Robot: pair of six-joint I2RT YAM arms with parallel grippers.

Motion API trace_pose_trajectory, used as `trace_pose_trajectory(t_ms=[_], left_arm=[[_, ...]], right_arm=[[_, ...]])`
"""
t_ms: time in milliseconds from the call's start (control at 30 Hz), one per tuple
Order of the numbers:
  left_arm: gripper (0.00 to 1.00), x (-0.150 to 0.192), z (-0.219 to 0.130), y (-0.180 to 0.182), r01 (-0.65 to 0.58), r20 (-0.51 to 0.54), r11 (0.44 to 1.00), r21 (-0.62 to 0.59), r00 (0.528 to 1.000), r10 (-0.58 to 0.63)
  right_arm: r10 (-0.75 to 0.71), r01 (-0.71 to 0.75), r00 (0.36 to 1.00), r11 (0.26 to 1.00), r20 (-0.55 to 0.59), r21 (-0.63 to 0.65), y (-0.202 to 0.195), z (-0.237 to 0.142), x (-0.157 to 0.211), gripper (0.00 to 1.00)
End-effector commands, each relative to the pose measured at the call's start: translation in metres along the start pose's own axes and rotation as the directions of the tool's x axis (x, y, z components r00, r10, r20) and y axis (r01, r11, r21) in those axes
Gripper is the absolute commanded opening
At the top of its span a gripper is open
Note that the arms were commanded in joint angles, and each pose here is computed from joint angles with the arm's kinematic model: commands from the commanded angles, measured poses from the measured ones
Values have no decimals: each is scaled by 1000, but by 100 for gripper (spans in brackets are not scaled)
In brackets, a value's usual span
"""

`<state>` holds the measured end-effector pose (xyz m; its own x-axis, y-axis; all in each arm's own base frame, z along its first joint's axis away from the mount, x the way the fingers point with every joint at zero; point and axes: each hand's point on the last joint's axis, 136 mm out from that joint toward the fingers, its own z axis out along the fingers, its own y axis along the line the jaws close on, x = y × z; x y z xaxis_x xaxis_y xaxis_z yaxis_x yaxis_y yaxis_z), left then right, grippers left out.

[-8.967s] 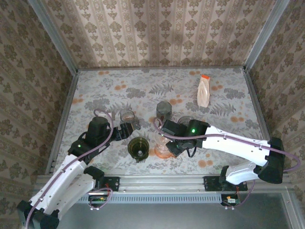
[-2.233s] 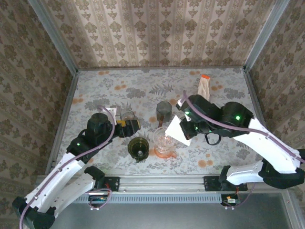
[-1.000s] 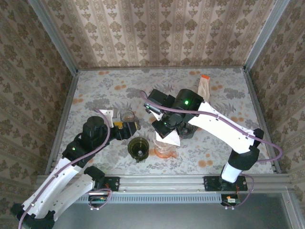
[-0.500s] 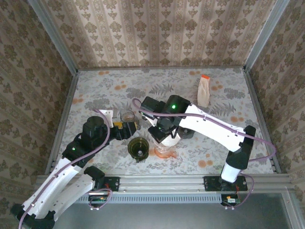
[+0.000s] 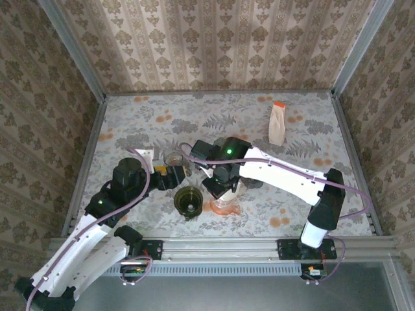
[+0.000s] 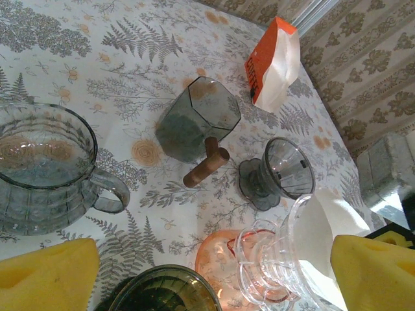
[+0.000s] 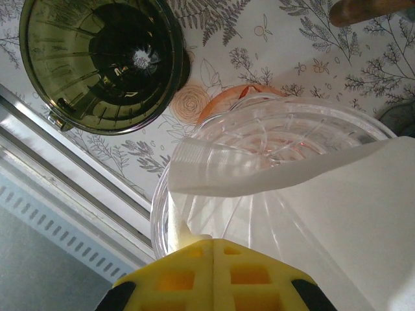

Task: Place the coffee filter in the dripper

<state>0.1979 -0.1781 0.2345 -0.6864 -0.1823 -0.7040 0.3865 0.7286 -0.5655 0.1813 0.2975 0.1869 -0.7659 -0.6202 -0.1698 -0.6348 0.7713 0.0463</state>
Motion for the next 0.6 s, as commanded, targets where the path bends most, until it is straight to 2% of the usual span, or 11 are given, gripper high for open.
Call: trace_pose_trajectory(t_ms=[0, 133, 167, 267, 333, 433, 567], left_arm=[[94, 1, 2, 0, 8, -3, 1000, 9, 1000, -8], [94, 1, 4, 0, 11, -8, 1000, 12, 1000, -11], [94, 1, 4, 0, 11, -9, 1000, 12, 1000, -11], [94, 0, 5, -1, 9, -8, 1000, 14, 1000, -9], [93, -1, 5, -2, 8, -4, 1000, 21, 1000, -8], [88, -1, 6, -6, 4, -8, 999, 39, 1000, -4], [87, 1, 9, -6, 10, -22, 999, 43, 1000, -9]], right_arm=[[23, -23, 999, 1000, 34, -15, -2, -9, 1, 0], [26, -25, 999, 1000, 44, -17, -2, -11, 1, 0], [30, -29, 998, 999, 53, -21, -2, -13, 0, 4], [35, -32, 996, 999, 79, -32, -1, -19, -2, 25], [38, -34, 995, 999, 91, -36, -1, -23, -3, 36], [44, -39, 993, 998, 107, -41, -1, -26, -3, 46], [53, -47, 988, 998, 142, -42, -3, -32, -5, 55]])
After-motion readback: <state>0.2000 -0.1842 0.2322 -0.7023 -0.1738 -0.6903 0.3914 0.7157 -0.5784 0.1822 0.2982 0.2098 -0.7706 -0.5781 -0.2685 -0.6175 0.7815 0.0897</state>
